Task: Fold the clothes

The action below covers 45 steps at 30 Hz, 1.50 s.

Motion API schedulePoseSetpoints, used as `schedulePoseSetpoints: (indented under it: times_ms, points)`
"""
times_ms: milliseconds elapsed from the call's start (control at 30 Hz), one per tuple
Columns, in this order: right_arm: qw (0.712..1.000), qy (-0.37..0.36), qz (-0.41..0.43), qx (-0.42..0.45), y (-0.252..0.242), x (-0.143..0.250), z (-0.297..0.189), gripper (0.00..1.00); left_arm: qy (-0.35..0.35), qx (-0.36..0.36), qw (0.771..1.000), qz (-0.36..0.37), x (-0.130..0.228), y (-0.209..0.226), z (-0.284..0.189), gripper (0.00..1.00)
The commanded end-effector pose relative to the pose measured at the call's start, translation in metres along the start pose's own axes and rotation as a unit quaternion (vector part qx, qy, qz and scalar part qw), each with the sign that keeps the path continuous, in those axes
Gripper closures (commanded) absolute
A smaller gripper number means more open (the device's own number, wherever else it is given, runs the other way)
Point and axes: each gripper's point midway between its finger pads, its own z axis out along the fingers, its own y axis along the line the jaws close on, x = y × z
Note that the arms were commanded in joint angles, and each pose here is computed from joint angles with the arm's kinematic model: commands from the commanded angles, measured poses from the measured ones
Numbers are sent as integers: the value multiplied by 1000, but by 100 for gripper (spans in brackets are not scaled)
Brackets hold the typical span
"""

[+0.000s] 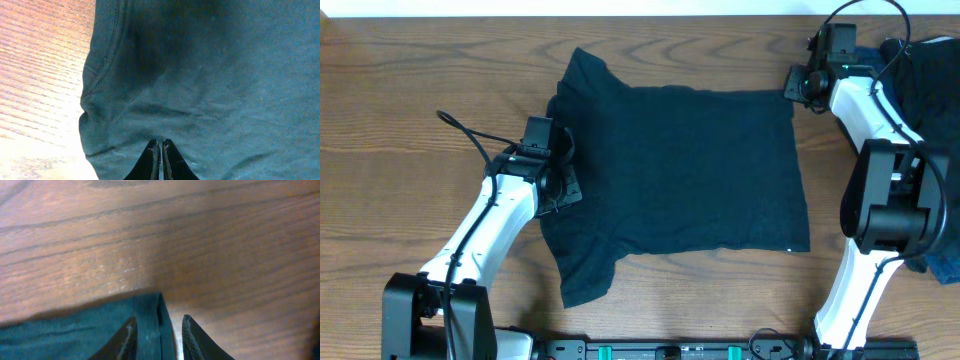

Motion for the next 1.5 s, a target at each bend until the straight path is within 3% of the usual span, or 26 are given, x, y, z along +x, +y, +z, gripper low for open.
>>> schedulePoseSetpoints:
  times_ms: [0,267,500,667,767,1467]
  points:
    - [1000,10,20,3,-4,7,17,71,-6,-3,1000,7,-4,1,-2,93]
    - [999,34,26,4,-7,25,40,72,-6,-4,1000,7,-4,1,-2,93]
    - [999,26,24,2,-6,18,37,89,-6,-4,1000,7,-4,1,-2,93]
    - [999,21,24,-3,-3,12,31,89,-6,-4,1000,7,-4,1,-2,93]
    - [1000,19,23,-4,-3,10,29,99,-6,-4,1000,7,-4,1,-2,93]
    - [999,-1,29,-25,7,-10,21,100,-6,-4,1000,7,-4,1,-2,93]
